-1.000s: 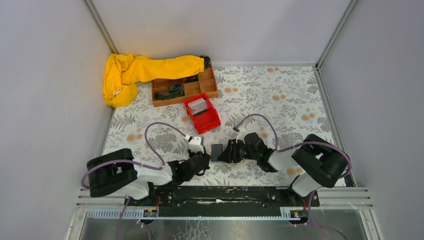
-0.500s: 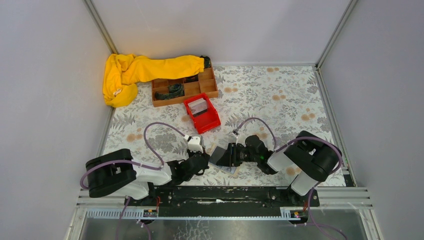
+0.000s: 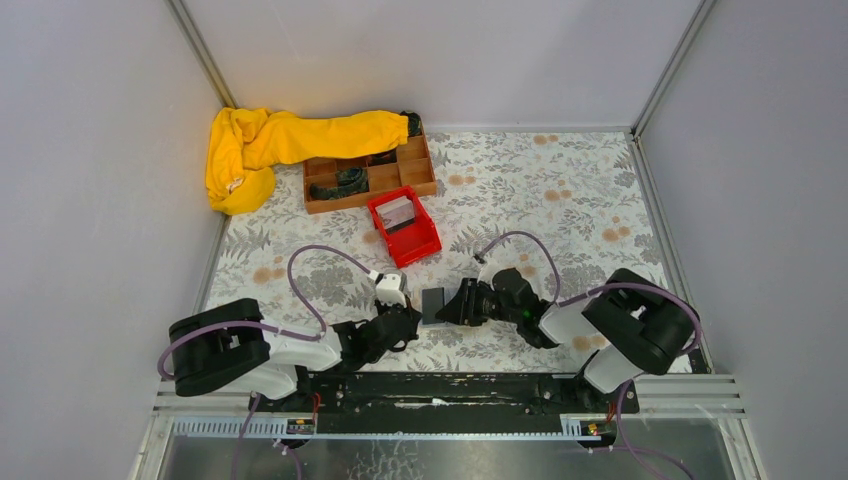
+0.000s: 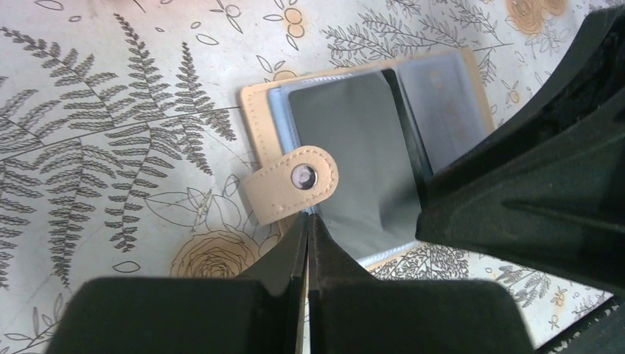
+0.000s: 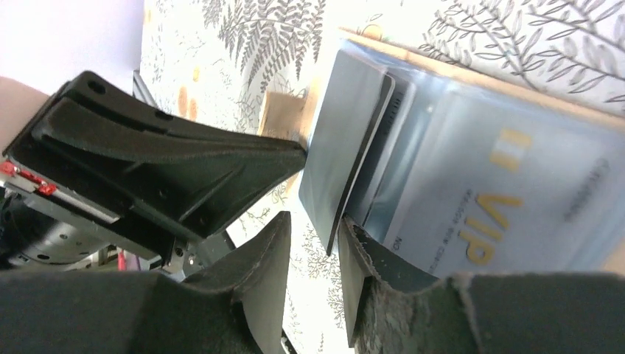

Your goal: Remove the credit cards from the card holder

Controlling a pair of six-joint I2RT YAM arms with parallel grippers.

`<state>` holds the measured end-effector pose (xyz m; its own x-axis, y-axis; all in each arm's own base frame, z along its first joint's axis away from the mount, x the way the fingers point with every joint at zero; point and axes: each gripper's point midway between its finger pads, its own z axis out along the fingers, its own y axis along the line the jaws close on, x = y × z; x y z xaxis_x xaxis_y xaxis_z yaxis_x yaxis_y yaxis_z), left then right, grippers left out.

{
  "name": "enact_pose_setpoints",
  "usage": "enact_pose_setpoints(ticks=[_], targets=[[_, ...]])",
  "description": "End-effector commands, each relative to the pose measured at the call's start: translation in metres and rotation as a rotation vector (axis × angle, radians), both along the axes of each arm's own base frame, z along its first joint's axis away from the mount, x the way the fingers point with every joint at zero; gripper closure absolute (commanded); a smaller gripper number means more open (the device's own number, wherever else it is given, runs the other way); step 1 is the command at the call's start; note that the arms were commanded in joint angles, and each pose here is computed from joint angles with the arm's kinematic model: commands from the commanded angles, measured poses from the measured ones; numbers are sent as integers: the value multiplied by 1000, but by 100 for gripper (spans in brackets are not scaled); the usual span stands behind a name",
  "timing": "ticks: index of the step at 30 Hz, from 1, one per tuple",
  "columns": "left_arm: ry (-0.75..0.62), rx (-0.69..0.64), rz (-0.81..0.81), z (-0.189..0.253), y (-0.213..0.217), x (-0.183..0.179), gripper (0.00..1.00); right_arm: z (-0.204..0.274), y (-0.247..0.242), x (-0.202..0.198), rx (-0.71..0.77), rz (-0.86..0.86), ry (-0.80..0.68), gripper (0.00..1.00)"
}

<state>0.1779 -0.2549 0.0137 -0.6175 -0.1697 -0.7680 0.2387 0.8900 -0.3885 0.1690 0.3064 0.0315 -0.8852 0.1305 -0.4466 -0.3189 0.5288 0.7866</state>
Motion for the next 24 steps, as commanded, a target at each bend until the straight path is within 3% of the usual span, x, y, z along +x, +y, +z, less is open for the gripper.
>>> enact_pose_setpoints(ticks=[1, 11, 24], targets=[[23, -27, -47, 0, -7, -9, 100, 16, 0, 23, -6, -66, -89, 63], [29, -25, -41, -4, -4, -10, 100, 26, 24, 16, 124, 17, -49, 63], [21, -22, -32, -2, -2, -9, 100, 41, 22, 11, 180, 46, -62, 64]])
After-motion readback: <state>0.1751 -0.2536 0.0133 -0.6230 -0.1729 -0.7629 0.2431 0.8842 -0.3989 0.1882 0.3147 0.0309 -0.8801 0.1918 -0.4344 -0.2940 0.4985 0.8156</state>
